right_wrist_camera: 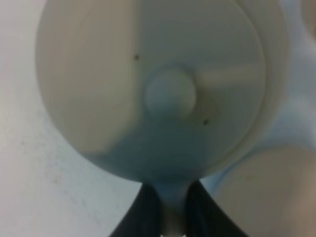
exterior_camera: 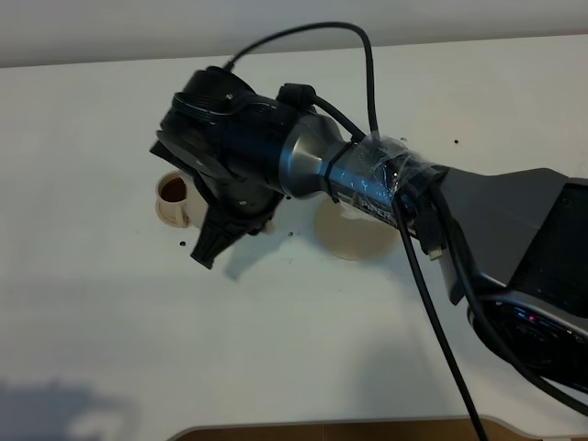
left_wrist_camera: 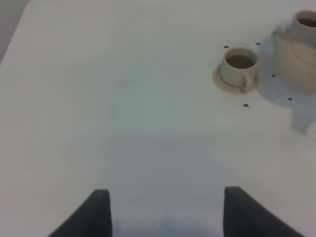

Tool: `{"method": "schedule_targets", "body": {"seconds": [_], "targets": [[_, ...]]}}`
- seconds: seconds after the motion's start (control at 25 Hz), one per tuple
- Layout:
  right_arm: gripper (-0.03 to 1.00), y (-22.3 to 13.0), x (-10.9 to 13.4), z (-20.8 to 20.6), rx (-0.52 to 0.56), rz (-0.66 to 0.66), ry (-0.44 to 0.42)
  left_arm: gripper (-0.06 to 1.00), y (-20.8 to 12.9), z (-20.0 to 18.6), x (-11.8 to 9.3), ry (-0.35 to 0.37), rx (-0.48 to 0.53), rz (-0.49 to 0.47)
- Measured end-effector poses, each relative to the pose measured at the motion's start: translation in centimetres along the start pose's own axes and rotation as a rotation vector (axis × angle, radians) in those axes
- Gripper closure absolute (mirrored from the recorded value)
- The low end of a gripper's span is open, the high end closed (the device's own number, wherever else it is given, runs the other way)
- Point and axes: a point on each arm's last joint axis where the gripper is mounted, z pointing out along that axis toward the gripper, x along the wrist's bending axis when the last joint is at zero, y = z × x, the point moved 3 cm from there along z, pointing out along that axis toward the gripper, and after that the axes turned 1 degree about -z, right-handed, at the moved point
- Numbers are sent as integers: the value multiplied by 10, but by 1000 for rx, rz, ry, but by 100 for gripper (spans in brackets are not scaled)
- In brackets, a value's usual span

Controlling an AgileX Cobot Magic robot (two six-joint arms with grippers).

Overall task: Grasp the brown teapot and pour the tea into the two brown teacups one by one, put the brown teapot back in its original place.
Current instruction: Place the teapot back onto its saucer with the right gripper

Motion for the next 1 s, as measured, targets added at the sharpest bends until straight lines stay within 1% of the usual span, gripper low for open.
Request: {"method": "schedule_targets", "body": {"seconds": [0.12,0.28,0.44,0.52,0.68,0.84,1.0], "targets": [[85,-1,2,12,-21,6,11,41,0,0,0,0,0,0],[85,-7,1,21,1,15,20,41,0,0,0,0,0,0],[85,-8,-6,3,-13,32,5,41,0,0,0,0,0,0],[85,-11,-17,-12,-17,66,-1,41,0,0,0,0,0,0],[85,-27,-49,-26,2,171,-4,41,0,0,0,0,0,0],[85,-58,-76,-20,31,283,11,41,0,0,0,0,0,0],[85,-91,-95,-7,25,399,15,41,0,0,0,0,0,0]]}}
